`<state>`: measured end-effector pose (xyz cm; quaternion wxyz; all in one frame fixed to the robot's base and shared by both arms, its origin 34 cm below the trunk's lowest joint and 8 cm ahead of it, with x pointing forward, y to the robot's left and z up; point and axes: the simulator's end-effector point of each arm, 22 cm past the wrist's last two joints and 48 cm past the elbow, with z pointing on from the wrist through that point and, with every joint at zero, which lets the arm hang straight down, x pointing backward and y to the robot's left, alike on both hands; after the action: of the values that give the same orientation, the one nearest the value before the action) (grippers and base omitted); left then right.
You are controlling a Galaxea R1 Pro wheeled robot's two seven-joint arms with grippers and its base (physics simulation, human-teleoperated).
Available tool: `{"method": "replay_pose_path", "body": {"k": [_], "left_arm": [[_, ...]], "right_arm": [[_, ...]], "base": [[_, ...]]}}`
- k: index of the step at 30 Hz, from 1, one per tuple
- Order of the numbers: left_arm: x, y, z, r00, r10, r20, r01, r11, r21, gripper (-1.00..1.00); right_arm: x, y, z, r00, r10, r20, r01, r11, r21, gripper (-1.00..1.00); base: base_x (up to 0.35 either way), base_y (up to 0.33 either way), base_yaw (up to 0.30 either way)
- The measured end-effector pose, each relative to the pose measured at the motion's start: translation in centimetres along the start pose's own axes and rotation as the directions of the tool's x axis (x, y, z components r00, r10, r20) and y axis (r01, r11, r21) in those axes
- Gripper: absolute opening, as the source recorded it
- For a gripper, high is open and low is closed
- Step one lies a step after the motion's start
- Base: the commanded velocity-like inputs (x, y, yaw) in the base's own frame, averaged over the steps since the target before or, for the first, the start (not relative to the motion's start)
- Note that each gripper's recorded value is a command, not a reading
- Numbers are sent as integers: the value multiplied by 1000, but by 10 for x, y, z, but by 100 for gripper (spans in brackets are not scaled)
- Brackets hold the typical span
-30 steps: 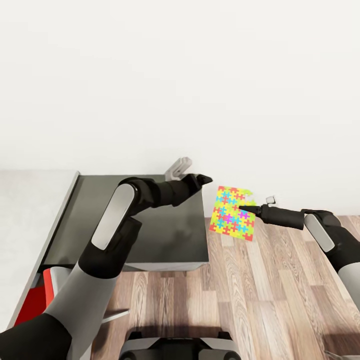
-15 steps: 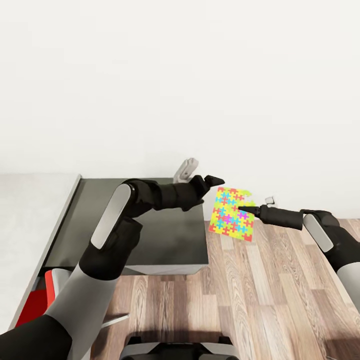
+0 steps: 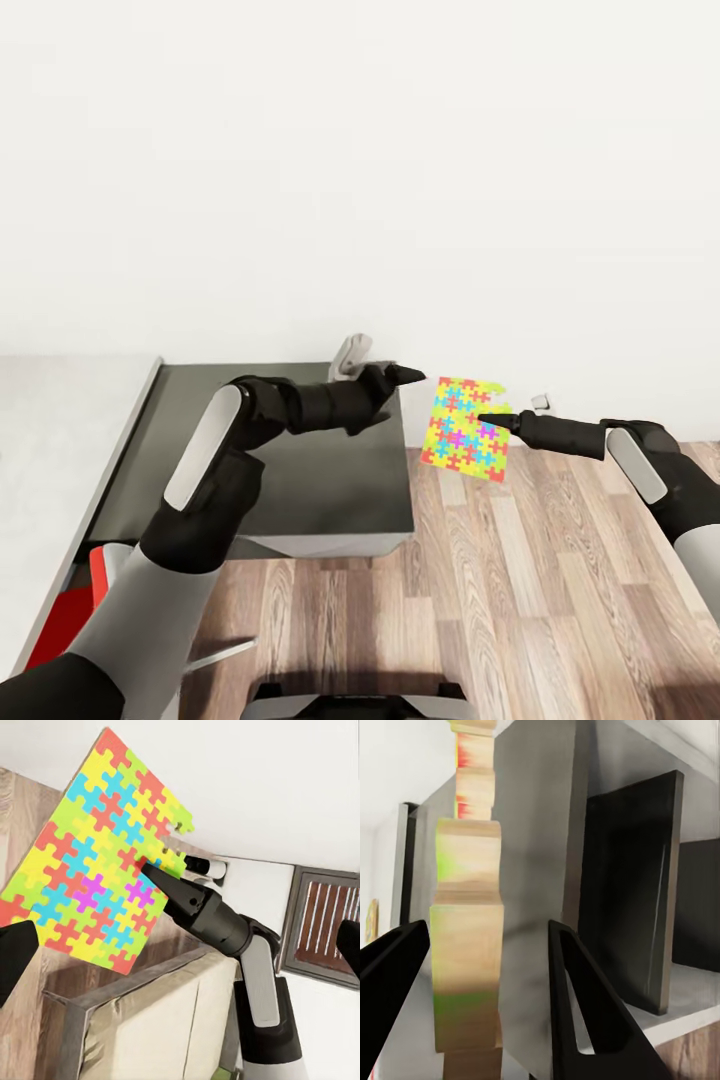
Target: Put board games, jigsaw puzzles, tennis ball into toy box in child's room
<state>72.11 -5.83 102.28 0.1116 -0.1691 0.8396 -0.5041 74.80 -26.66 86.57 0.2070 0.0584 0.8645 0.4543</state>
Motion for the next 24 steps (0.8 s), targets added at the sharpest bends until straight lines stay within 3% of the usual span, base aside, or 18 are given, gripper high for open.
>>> {"method": "replay_pose_path", "body": {"k": [4,12,18,24], "left_arm": [[-19,2,-12,999,-16,40,15,1000,16,100],[-75,-24,-53,989,-28,146,6,989,146,100],[-90,-11,-79,986,0,169,-27,987,161,100],[-98,-13,-99,982,-4,190,-39,975,220,100]], "right_arm": [[-3,3,-3,1000,-7,6,7,1000,2,-100],[-9,8,-8,1000,-19,16,19,1000,3,-100],[-11,15,-9,999,-29,20,29,1000,-2,-100],[-16,25,-11,998,-52,27,52,999,-11,-100]], "base": [[0,0,-83],[0,0,-90],[0,0,-94],[0,0,-103]]}}
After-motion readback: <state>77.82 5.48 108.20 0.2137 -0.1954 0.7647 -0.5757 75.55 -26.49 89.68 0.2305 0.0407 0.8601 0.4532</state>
